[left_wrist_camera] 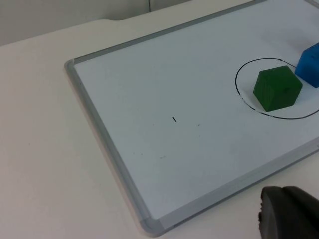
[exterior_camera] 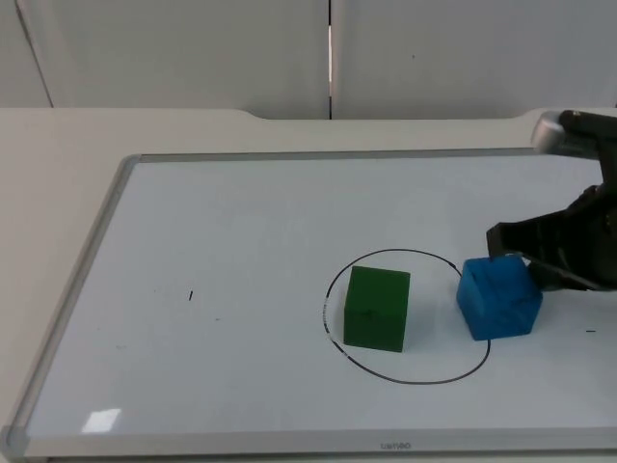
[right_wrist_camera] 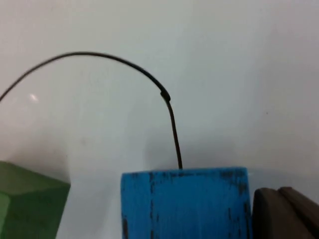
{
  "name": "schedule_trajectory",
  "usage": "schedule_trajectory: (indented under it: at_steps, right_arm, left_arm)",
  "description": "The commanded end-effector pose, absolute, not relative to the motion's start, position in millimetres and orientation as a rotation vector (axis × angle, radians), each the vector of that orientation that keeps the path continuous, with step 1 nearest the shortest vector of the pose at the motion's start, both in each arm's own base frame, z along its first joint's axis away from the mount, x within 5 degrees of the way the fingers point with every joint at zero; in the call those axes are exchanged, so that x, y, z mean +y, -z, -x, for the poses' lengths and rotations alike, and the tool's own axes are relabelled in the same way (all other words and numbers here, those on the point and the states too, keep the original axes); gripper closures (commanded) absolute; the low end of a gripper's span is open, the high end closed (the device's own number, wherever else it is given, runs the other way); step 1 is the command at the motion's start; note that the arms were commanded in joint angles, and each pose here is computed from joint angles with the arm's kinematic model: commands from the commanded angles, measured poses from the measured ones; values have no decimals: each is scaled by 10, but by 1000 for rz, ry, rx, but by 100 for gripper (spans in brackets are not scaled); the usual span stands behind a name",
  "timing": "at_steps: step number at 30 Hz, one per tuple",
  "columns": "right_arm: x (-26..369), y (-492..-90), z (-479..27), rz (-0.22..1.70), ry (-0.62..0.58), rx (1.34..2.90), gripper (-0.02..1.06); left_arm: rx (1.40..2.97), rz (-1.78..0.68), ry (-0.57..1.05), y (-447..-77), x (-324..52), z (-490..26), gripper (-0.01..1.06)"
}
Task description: Push the two cubes into the marked area.
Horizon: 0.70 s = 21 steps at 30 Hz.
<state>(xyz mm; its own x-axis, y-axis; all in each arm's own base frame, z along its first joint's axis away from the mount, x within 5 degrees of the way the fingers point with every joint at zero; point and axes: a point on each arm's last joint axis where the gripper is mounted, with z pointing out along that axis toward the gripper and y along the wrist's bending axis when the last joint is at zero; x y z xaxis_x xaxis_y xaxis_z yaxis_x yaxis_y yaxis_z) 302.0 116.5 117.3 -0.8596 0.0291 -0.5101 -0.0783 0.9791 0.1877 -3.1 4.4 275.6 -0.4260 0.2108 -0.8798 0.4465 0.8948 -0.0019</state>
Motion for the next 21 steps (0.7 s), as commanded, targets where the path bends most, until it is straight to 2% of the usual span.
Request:
schedule_trajectory:
  at_steps: [1, 11, 21]
  right_arm:
    - [1194, -1197, -3044, 41, -283, 2562, 105]
    - [1228, -937, -3019, 37, -262, 2639, 105]
    - [1447, -972, -2981, 108, -306, 2570, 105]
  left_arm:
    - [2020, -478, 284, -2748, 49, 31, 105]
    - [2020, -478, 284, -2748, 49, 31, 105]
    - [2020, -478, 284, -2748, 49, 31, 105]
